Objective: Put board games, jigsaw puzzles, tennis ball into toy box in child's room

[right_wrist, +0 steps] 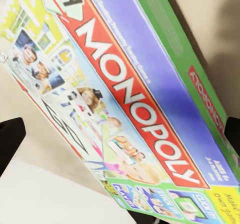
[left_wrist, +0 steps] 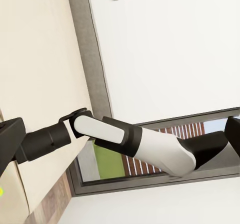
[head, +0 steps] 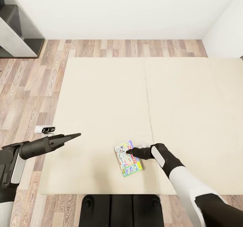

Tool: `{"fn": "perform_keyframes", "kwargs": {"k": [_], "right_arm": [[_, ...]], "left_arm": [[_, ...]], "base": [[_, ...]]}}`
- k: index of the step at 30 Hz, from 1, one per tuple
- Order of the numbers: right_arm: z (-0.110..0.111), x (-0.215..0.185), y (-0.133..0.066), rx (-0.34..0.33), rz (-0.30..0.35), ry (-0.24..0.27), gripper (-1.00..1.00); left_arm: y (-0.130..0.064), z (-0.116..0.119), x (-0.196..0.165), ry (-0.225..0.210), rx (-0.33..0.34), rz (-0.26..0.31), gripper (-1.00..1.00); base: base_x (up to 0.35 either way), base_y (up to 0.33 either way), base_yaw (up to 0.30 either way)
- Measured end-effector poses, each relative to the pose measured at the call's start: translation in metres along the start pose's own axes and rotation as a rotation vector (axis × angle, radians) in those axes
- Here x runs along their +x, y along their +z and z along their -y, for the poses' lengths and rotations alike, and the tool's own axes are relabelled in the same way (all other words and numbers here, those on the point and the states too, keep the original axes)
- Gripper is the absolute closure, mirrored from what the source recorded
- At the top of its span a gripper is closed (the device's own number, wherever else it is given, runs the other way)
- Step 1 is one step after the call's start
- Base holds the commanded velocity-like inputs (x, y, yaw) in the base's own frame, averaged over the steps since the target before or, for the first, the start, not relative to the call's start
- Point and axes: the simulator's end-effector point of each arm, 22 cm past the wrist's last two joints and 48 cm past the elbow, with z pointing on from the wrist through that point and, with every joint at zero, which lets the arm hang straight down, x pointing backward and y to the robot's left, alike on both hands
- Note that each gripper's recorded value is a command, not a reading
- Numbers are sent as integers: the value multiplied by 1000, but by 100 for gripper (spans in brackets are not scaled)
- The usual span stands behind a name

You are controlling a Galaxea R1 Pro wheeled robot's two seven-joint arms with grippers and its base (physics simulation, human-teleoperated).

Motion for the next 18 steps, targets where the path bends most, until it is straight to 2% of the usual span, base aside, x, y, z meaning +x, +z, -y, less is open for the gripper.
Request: {"fn": "perform_keyframes", "kwargs": {"k": [7, 12, 18], "right_arm": [[-14, 0, 0, -62, 0, 0, -100], [-15, 2, 1, -75, 2, 8, -100], [-12, -2, 5, -71, 43, -1, -100]], "left_arm": [[-1, -1, 0, -1, -2, 0, -100], [-2, -2, 3, -9, -2, 1, -100], [-3, -4, 11, -30, -7, 0, -100]], "base": [[0, 0, 0], [0, 0, 0], [0, 0, 0]]}}
